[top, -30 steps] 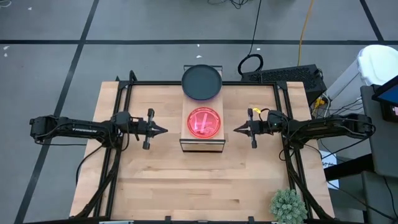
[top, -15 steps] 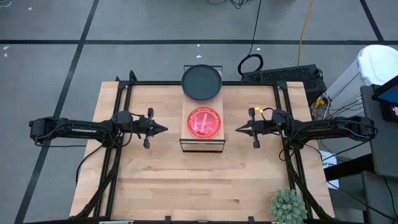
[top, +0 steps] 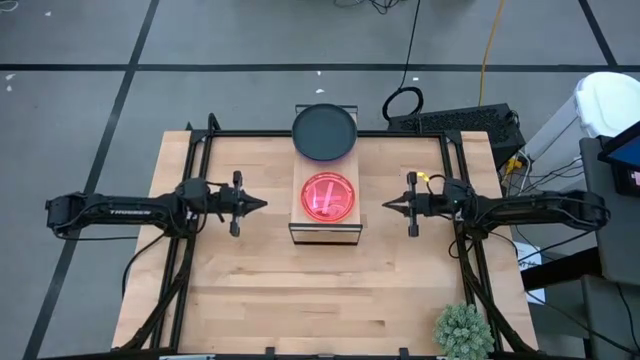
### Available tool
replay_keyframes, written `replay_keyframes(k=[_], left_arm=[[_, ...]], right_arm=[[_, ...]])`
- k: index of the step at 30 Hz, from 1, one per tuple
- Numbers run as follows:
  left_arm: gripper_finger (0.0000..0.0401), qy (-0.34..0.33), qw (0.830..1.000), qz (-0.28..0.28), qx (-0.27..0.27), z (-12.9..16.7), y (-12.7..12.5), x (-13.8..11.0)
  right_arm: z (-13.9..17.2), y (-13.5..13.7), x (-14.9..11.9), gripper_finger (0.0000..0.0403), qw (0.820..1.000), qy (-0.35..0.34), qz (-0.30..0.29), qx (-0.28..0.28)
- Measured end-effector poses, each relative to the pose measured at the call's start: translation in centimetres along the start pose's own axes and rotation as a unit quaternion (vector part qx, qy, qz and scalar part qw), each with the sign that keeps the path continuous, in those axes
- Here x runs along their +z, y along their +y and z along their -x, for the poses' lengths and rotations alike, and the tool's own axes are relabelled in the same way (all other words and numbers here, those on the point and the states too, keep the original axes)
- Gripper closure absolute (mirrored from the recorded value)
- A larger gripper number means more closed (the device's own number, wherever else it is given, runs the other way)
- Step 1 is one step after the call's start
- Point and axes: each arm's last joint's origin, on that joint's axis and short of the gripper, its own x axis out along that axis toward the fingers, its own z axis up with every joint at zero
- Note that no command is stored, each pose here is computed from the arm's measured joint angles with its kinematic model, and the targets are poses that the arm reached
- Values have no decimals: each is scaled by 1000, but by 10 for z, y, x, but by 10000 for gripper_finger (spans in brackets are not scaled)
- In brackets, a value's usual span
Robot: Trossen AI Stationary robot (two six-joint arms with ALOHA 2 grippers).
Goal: Place and stack plates onto a shelf
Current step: Return to Home Position
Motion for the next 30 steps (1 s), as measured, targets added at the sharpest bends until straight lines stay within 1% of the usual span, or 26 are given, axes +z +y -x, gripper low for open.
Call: replay_keyframes(k=[3,6,12,17,21,26,30], left_arm=[[398,3,1000,-1,12,2,0,0],[398,11,1000,10,18,5,0,-1],[398,26,999,17,35,9,-3,-2],[398,26,999,26,33,11,-9,-7],[398,49,997,24,52,13,-14,-13],[398,34,999,23,34,14,-21,-10],[398,25,999,22,42,16,-25,-7]], right_arm=[[1,0,1,403,1000,-2,10,-2],[2,0,1,403,1000,-2,11,-1],[3,3,-7,403,999,44,-1,14],[4,4,-8,403,999,49,-7,16],[4,3,-6,403,999,40,-4,13],[5,2,0,403,1000,14,-1,5],[9,0,7,403,1000,-13,2,-4]])
